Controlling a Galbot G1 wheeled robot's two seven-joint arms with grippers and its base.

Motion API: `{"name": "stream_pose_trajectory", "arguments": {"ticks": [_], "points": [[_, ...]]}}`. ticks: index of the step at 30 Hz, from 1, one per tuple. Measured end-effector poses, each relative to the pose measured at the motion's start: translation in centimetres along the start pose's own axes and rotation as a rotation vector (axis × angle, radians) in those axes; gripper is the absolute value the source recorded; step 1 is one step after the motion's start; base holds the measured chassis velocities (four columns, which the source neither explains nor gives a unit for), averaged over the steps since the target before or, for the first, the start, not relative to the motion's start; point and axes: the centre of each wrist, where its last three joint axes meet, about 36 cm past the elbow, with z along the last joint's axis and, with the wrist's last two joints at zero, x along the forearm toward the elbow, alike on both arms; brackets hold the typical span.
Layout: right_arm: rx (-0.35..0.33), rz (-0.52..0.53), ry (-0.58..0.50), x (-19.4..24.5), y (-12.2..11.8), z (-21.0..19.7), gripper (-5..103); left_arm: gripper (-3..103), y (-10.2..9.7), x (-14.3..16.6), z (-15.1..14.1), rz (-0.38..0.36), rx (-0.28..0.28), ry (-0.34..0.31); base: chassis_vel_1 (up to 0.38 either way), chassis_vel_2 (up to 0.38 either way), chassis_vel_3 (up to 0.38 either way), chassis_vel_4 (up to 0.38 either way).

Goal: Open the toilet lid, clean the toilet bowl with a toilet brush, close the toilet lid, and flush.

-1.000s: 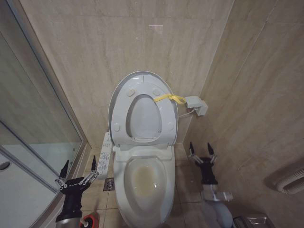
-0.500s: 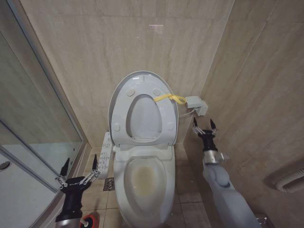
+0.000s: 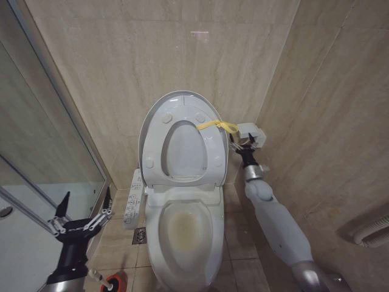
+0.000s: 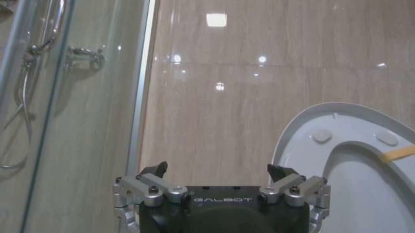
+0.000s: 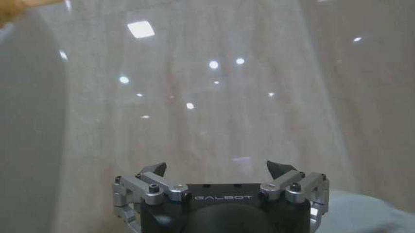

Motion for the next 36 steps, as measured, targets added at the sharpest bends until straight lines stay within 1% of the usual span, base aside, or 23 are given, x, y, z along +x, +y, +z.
{"name": "stream_pose_trajectory", "arguments": {"ticks": [3, 7, 8, 10, 13, 14, 16, 17, 19, 21, 23, 24, 25, 26, 27, 28, 30, 31, 33, 34, 36], "points": [[-0.008, -0.038, -0.01, -1.4, 1.3, -0.5, 100, 100, -0.1, 0.2, 0.0, -0.01, 0.004, 0.0, 0.0, 0.0, 0.0, 0.0], [-0.012, -0.068, -0.032, -1.8, 1.8, -1.8, 100, 100, -0.3, 0.3, 0.1, -0.012, 0.011, 0.001, 0.0, 0.0, 0.0, 0.0], [-0.015, -0.085, -0.047, -1.5, 2.1, -2.7, 100, 100, -0.4, 0.2, 0.1, -0.011, 0.012, 0.0, 0.0, 0.0, 0.0, 0.0], [-0.015, -0.096, -0.055, -1.1, 2.1, -3.1, 100, 100, -0.4, 0.2, 0.2, -0.012, 0.012, 0.0, 0.0, 0.0, 0.0, 0.0], [-0.012, -0.143, -0.071, 1.0, 2.5, -4.0, 100, 100, -0.6, 0.2, 0.6, -0.01, 0.017, 0.008, 0.0, 0.0, 0.0, 0.0], [-0.012, -0.143, -0.071, 1.0, 2.5, -4.0, 100, 100, -0.6, 0.2, 0.6, -0.01, 0.017, 0.008, 0.0, 0.0, 0.0, 0.0], [-0.02, -0.161, -0.068, 2.8, 3.0, -4.1, 100, 100, -0.9, 0.3, 0.9, -0.009, 0.024, 0.013, 0.0, 0.0, 0.0, 0.0], [-0.02, -0.161, -0.068, 2.8, 3.0, -4.1, 100, 100, -0.9, 0.3, 0.9, -0.009, 0.024, 0.013, 0.0, 0.0, 0.0, 0.0], [-0.032, -0.171, -0.07, 4.9, 3.6, -4.3, 100, 100, -1.1, 0.3, 1.3, -0.012, 0.028, 0.018, 0.0, 0.0, 0.0, 0.0], [-0.038, -0.174, -0.072, 5.6, 3.8, -4.4, 100, 100, -1.1, 0.2, 1.4, -0.012, 0.03, 0.018, 0.0, 0.0, 0.0, 0.0], [-0.056, -0.169, -0.062, 8.4, 4.3, -4.5, 100, 100, -1.1, 0.1, 1.6, -0.015, 0.03, 0.014, 0.0, 0.0, 0.0, 0.0], [-0.056, -0.169, -0.062, 8.4, 4.3, -4.5, 100, 100, -1.1, 0.1, 1.6, -0.015, 0.03, 0.014, 0.0, 0.0, 0.0, 0.0], [-0.064, -0.163, -0.056, 9.8, 4.5, -4.7, 100, 100, -0.9, -0.1, 1.5, -0.017, 0.03, 0.009, 0.0, 0.0, 0.0, 0.0], [-0.083, -0.153, -0.048, 12.0, 5.0, -4.9, 100, 100, -0.7, -0.4, 1.1, -0.02, 0.032, -0.006, 0.0, 0.0, 0.0, 0.0], [-0.096, -0.147, -0.045, 13.2, 5.4, -5.1, 100, 100, -0.6, -0.7, 0.7, -0.02, 0.031, -0.019, 0.0, 0.0, 0.0, 0.0], [-0.096, -0.147, -0.045, 13.2, 5.4, -5.1, 100, 100, -0.6, -0.7, 0.7, -0.02, 0.031, -0.019, 0.0, 0.0, 0.0, 0.0], [-0.111, -0.145, -0.045, 15.7, 6.4, -5.5, 100, 100, -0.2, -1.2, -0.4, -0.025, 0.025, -0.046, 0.0, 0.0, 0.0, 0.0], [-0.111, -0.145, -0.045, 15.7, 6.4, -5.5, 100, 100, -0.2, -1.2, -0.4, -0.025, 0.025, -0.046, 0.0, 0.0, 0.0, 0.0], [-0.119, -0.15, -0.036, 18.0, 7.2, -5.6, 100, 100, -0.1, -1.4, -1.3, -0.026, 0.017, -0.069, 0.0, 0.0, 0.0, 0.0], [-0.119, -0.15, -0.036, 18.0, 7.2, -5.6, 100, 100, -0.1, -1.4, -1.3, -0.026, 0.017, -0.069, 0.0, 0.0, 0.0, 0.0], [-0.123, -0.156, -0.028, 20.4, 8.0, -5.7, 100, 100, -0.2, -1.4, -2.2, -0.023, 0.015, -0.086, 0.0, 0.0, 0.0, 0.0]]}}
